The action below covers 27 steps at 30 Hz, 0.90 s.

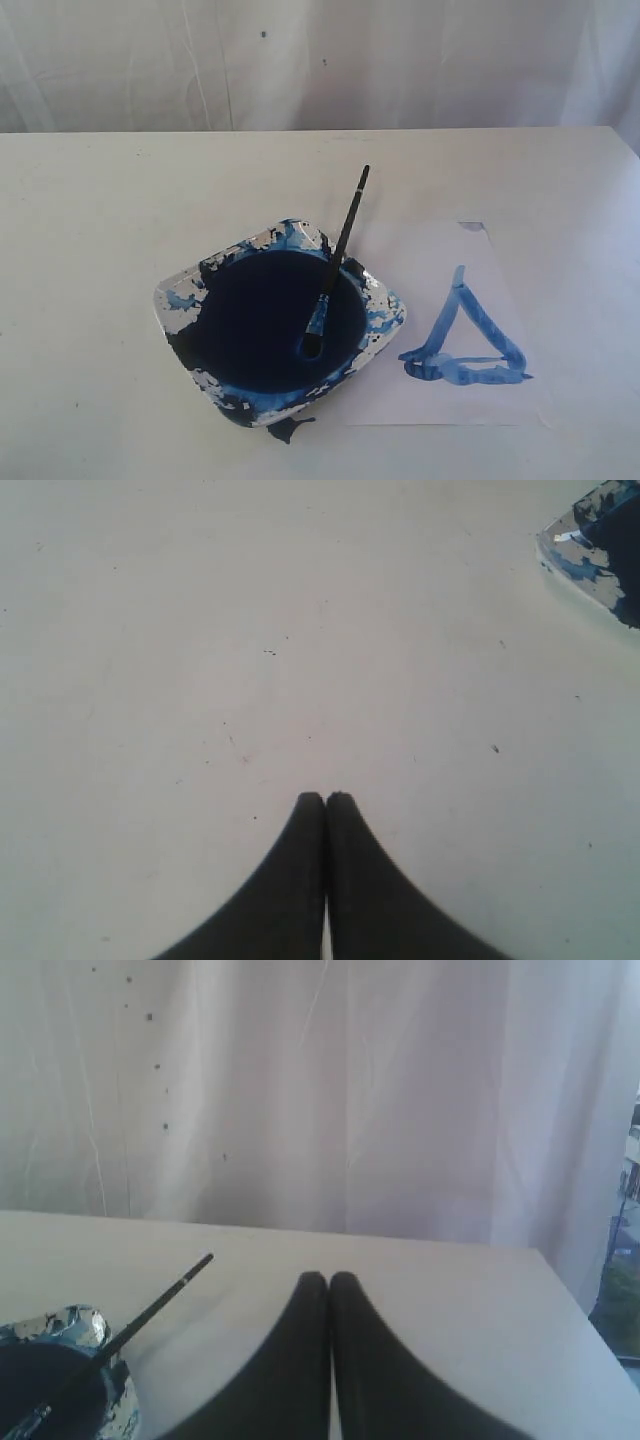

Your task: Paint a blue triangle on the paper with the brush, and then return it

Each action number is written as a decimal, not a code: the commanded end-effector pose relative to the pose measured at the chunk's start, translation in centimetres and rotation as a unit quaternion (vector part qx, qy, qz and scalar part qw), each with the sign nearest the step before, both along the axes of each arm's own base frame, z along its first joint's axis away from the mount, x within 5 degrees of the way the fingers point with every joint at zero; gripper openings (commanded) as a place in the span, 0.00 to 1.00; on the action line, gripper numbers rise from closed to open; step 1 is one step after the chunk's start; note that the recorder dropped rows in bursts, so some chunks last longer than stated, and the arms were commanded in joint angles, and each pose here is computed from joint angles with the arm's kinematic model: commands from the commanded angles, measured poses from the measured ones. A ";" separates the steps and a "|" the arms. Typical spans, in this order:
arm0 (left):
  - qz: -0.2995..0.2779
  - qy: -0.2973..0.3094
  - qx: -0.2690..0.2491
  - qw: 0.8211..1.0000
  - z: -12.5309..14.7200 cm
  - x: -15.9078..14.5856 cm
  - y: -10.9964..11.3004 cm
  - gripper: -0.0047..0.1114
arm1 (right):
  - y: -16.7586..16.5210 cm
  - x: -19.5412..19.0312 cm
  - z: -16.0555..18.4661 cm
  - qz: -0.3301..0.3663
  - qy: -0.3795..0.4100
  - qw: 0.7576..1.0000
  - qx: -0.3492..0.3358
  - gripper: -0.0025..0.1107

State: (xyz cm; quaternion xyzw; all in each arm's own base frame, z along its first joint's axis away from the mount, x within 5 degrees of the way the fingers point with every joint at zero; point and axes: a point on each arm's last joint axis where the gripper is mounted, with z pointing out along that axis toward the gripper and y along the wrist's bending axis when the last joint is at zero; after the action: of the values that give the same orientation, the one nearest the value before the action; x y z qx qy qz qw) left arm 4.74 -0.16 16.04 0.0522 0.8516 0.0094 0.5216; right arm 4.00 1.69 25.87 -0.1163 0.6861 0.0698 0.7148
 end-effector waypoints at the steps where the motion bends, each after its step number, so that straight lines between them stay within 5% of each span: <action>1: -0.001 0.006 -0.009 1.000 -0.2 -0.1 -0.1 0.04 | -0.3 0.8 -3.1 -0.021 0.053 0.998 -0.005 0.02; 5: -0.001 0.006 -0.009 1.000 -0.2 -0.1 -0.1 0.04 | -1.1 1.1 -4.5 -0.074 0.088 0.992 0.047 0.02; 12: -0.001 0.006 -0.009 1.000 -0.2 -0.1 -0.1 0.04 | -1.0 1.6 -6.0 -0.068 0.058 0.995 0.031 0.02; 27: -0.001 0.006 -0.009 1.000 -0.2 -0.1 -0.1 0.04 | -1.1 1.4 -7.3 -0.074 0.125 0.989 0.010 0.02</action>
State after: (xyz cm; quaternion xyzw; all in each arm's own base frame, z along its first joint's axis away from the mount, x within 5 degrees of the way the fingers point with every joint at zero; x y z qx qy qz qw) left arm 4.74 -0.16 16.04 0.0522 0.8516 0.0094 0.5216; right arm 5.44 0.66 18.79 -0.0446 0.7747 0.0461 0.6291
